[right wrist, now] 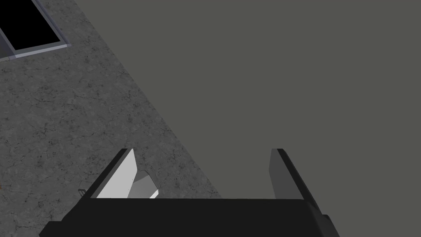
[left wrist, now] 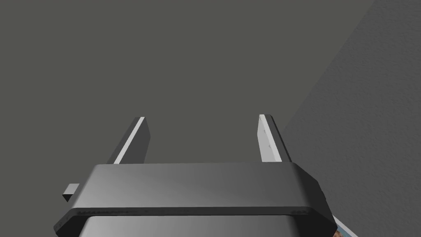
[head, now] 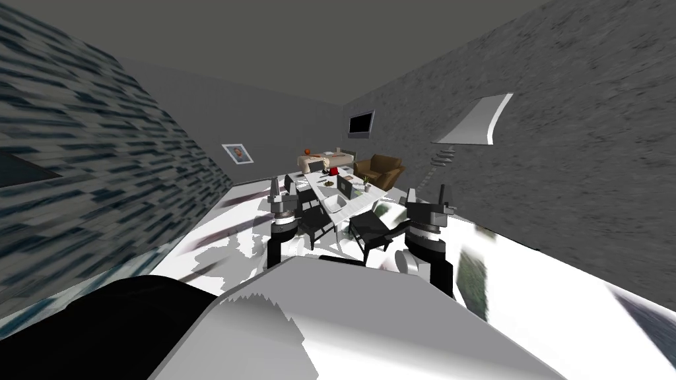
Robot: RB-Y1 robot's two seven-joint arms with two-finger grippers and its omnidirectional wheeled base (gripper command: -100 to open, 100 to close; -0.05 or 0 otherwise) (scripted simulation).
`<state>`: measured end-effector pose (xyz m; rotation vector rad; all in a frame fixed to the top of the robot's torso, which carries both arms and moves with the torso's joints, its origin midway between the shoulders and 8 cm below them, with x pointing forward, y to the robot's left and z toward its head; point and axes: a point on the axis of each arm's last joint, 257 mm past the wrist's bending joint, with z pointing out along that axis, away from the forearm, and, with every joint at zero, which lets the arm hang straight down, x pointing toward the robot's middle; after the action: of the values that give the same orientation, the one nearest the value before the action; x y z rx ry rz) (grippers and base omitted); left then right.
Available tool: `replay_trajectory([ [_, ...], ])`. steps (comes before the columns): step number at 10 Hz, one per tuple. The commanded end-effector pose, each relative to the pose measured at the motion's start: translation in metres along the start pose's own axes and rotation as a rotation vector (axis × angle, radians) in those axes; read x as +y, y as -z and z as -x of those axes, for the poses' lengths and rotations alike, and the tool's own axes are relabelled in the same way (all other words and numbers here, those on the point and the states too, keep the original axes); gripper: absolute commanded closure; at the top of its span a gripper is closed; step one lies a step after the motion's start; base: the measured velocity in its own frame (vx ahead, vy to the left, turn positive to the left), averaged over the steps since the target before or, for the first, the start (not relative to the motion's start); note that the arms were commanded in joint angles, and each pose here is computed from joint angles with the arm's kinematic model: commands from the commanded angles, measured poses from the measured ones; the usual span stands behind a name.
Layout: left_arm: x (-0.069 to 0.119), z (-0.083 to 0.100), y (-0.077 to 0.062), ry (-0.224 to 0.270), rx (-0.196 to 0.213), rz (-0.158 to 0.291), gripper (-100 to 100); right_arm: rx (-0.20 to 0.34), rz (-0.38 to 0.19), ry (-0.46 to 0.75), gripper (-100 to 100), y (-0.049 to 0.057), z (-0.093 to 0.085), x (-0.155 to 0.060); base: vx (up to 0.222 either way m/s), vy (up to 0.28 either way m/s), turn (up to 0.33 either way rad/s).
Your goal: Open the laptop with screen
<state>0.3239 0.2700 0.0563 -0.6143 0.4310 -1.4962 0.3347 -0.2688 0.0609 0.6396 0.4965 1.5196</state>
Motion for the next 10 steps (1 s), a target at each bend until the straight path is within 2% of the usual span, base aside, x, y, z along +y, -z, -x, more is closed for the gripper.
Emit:
replay_trajectory([
  [1,0.000,0.000,0.000,0.000,0.000,0.000,0,0.000,0.000,0.000,0,0.000,0.000,0.000,0.000,0.000,0.000],
  [3,0.000,0.000,0.000,0.000,0.000,0.000,0,0.000,0.000,0.000,0,0.000,0.000,0.000,0.000,0.000,0.000],
  [4,0.000,0.000,0.000,0.000,0.000,0.000,0,0.018,-0.018,-0.035,-100,0.000,0.000,-0.006,-0.011,-0.013,0.171],
  [9,0.000,0.000,0.000,0.000,0.000,0.001,0,0.014,-0.086,-0.210,-100,-0.001,0.011,-0.034,-0.038,-0.030,0.200],
  [10,0.000,0.000,0.000,0.000,0.000,0.001,0,0.010,-0.085,-0.217,-100,-0.001,0.012,-0.034,-0.030,-0.030,0.061],
])
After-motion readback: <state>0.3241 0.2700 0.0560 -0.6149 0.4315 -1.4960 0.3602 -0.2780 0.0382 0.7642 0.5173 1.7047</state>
